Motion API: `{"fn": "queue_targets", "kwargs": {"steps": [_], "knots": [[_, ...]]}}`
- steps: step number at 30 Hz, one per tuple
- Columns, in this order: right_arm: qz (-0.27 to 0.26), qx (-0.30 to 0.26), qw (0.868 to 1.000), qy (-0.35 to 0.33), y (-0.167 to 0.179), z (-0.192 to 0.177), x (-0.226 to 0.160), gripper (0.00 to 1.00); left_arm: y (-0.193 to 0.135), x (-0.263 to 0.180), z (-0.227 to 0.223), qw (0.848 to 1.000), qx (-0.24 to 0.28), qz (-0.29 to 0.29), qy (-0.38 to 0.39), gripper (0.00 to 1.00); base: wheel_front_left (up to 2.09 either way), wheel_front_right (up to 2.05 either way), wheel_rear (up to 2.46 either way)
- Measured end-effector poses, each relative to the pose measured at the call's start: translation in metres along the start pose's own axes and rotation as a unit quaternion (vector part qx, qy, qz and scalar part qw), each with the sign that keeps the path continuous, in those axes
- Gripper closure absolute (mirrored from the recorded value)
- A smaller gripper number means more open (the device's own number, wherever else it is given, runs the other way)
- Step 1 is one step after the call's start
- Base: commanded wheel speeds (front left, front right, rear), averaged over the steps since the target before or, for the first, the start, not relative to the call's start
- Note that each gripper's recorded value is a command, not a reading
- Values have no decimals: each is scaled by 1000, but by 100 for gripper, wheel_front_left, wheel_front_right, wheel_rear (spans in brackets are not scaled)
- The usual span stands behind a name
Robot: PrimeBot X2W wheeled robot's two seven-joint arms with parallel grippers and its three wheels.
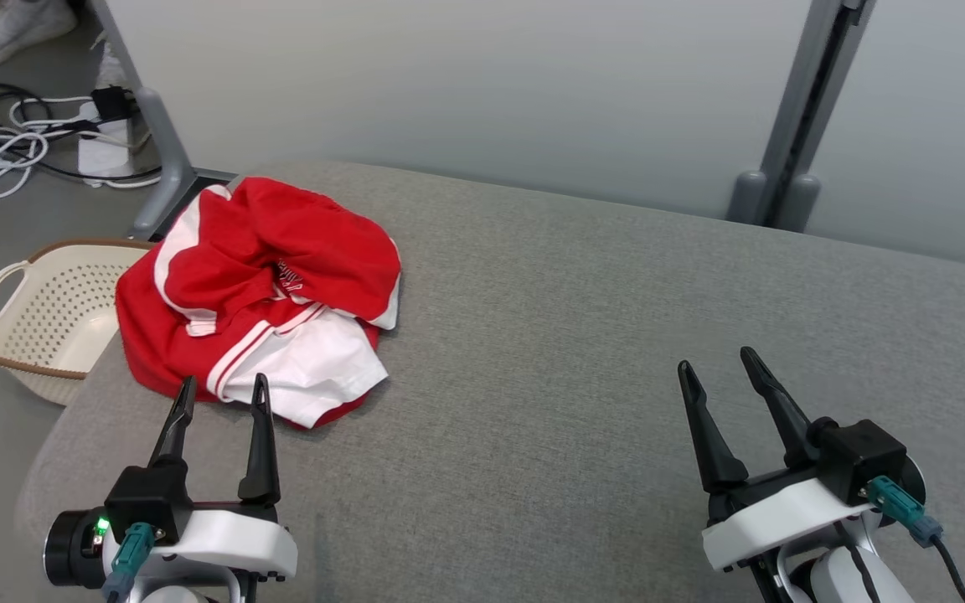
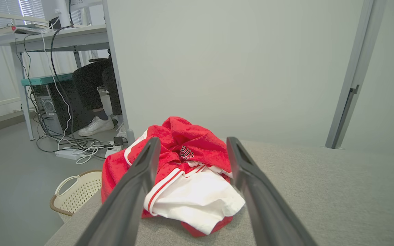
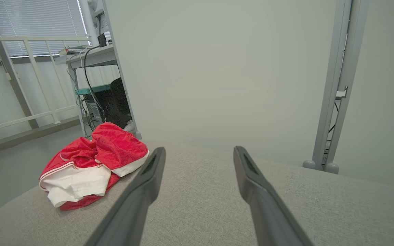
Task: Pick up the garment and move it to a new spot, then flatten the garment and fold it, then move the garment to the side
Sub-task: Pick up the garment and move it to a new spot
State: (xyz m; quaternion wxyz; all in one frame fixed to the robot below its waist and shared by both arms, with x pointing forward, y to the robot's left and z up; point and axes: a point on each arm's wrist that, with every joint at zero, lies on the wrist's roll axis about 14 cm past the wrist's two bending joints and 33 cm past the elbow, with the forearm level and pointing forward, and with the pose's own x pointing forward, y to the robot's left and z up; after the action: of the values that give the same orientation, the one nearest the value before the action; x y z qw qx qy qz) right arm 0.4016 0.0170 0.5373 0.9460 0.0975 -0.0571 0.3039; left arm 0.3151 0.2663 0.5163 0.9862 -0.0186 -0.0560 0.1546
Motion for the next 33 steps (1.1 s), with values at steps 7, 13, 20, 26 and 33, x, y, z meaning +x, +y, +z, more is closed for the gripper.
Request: {"fn": "queue_targets", "kwargs": {"steps": [7, 13, 20, 26, 33], "knots": [[54, 13, 998, 7, 36, -7, 16, 0, 37, -19, 3, 998, -1, 56, -2, 0, 0, 0, 0], [80, 18, 997, 8, 54, -7, 21, 0, 54, -30, 4, 997, 0, 82, -2, 0, 0, 0, 0], [87, 20, 996, 8, 59, -8, 20, 0, 58, -31, 5, 996, -7, 89, -5, 0, 0, 0, 0], [86, 23, 996, 4, 57, -5, 18, 0, 50, -23, 1, 997, -28, 71, 0, 0, 0, 0, 0], [79, 21, 997, -6, 49, -2, 22, 0, 51, 29, 28, 999, -38, 25, -4, 0, 0, 0, 0]]}}
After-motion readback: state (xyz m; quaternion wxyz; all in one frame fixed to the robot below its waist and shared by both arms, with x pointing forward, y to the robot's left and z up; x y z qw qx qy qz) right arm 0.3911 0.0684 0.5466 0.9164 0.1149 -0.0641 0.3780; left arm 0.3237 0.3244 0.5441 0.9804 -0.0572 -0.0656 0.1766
